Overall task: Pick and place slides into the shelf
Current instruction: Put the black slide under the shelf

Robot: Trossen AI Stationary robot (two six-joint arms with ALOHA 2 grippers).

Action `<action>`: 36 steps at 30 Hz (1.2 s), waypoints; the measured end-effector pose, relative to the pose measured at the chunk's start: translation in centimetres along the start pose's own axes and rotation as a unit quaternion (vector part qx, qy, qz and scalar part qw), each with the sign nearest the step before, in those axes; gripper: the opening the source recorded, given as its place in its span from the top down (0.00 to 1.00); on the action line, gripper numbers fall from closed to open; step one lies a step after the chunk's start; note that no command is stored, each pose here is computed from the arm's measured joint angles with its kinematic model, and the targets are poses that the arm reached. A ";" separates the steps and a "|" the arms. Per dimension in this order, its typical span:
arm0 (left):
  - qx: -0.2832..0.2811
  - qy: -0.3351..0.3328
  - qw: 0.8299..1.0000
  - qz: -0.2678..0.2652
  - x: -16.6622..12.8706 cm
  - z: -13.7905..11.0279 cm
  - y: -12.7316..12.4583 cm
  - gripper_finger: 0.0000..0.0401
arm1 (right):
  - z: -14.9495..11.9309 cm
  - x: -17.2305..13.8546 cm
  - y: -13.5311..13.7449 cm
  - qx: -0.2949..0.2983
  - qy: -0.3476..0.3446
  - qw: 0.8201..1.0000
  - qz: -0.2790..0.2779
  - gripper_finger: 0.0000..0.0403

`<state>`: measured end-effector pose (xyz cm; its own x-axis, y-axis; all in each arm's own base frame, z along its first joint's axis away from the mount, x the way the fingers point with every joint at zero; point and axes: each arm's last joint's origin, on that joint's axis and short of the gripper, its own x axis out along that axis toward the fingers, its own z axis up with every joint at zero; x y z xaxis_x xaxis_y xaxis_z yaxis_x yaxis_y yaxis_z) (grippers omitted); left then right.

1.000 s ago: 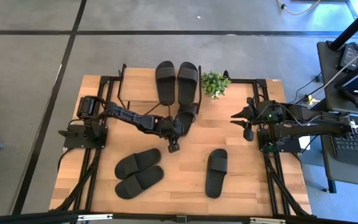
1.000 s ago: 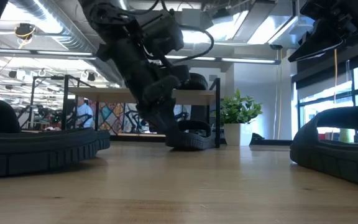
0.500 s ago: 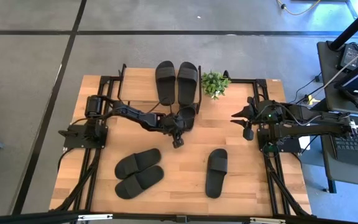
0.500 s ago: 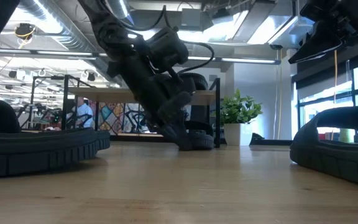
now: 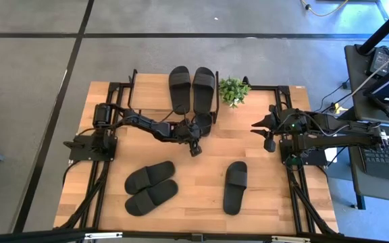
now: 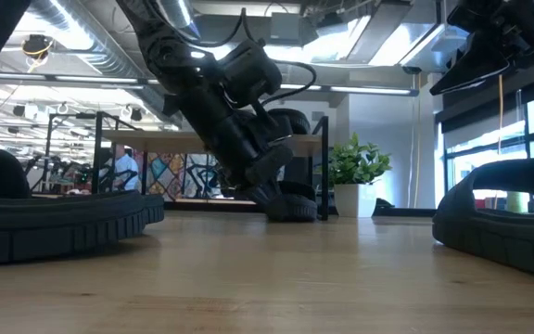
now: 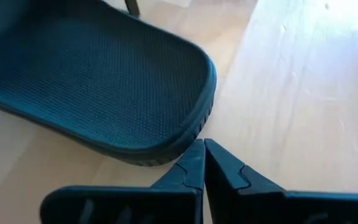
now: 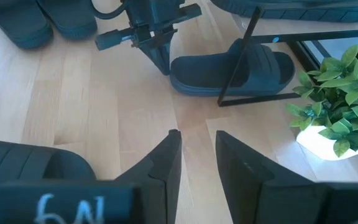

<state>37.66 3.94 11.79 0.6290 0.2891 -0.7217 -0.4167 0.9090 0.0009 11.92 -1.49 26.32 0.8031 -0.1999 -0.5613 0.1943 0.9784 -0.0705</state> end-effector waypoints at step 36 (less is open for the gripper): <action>-0.017 -0.053 0.998 -0.028 -0.3 1.3 -0.2 1.00 | 0.0 0.0 0.0 0.000 0.000 1.000 0.000 0.75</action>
<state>38.37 4.00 12.91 0.7167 0.2696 -0.6432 -0.4003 0.9142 -0.0629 11.92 -1.49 26.32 0.8033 -0.1992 -0.5613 0.1938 0.9785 -0.0700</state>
